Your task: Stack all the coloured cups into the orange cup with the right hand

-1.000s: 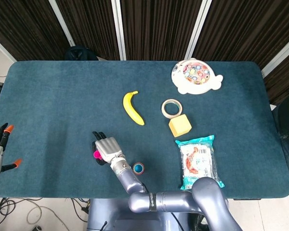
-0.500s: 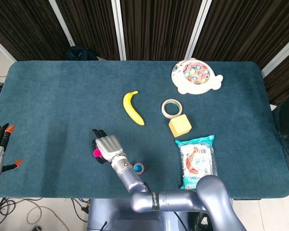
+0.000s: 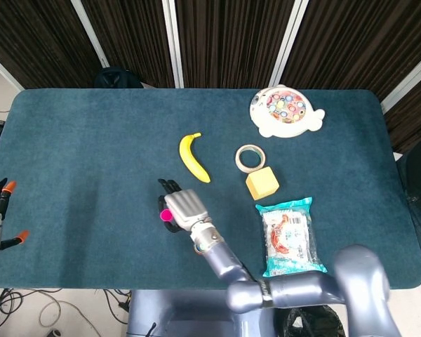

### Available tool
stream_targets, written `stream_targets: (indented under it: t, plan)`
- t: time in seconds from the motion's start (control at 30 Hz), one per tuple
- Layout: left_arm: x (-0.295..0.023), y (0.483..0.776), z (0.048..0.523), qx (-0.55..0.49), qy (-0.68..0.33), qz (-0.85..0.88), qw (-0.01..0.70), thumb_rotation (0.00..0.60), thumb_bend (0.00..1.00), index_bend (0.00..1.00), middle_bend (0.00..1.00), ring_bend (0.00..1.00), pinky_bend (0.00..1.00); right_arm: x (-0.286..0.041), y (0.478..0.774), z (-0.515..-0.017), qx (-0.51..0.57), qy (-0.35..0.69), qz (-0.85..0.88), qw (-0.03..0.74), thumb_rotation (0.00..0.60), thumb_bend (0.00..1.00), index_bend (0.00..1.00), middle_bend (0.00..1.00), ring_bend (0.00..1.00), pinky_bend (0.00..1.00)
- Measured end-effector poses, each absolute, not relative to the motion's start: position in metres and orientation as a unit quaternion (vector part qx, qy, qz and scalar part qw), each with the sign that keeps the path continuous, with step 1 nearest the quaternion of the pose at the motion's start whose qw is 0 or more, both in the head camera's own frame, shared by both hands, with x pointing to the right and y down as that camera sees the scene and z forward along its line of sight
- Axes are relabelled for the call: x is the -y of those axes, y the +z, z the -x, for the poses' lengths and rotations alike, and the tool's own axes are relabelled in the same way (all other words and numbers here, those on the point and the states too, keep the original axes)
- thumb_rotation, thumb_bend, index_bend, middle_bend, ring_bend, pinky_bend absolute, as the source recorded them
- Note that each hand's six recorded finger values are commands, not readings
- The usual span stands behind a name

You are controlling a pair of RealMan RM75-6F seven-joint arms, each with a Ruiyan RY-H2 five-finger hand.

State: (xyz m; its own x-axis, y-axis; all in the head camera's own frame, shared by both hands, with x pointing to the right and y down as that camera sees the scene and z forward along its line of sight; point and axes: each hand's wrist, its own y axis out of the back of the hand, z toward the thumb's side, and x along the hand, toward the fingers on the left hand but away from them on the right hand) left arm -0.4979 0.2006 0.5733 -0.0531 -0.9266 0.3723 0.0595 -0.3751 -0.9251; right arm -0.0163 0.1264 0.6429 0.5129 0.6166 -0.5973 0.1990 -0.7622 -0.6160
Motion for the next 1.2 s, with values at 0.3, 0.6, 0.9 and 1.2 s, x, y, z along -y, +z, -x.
stream_targets:
  t: [0.3, 0.6, 0.9, 1.2]
  plan:
    - [-0.202, 0.574, 0.496, -0.384, -0.616, 0.556, 0.405, 0.6, 0.0, 0.0, 0.0, 0.0, 0.05, -0.139, 0.615, -0.055, 0.228, 0.449, 0.831, 0.238, 0.6, 0.42, 0.51, 0.0, 0.07, 0.9]
    - [-0.202, 0.574, 0.496, -0.384, -0.616, 0.555, 0.407, 0.6, 0.0, 0.0, 0.0, 0.0, 0.05, -0.157, 0.605, -0.078, 0.218, 0.446, 0.841, 0.218, 0.6, 0.42, 0.51, 0.0, 0.07, 0.93]
    - [-0.201, 0.574, 0.498, -0.385, -0.617, 0.554, 0.405, 0.6, 0.0, 0.0, 0.0, 0.0, 0.05, -0.167, 0.608, -0.077, 0.216, 0.441, 0.847, 0.202, 0.6, 0.42, 0.51, 0.0, 0.07, 0.96]
    - [-0.202, 0.575, 0.496, -0.383, -0.616, 0.555, 0.406, 0.6, 0.0, 0.0, 0.0, 0.0, 0.05, -0.174, 0.615, -0.075, 0.214, 0.442, 0.849, 0.197, 0.6, 0.42, 0.51, 0.0, 0.07, 0.98]
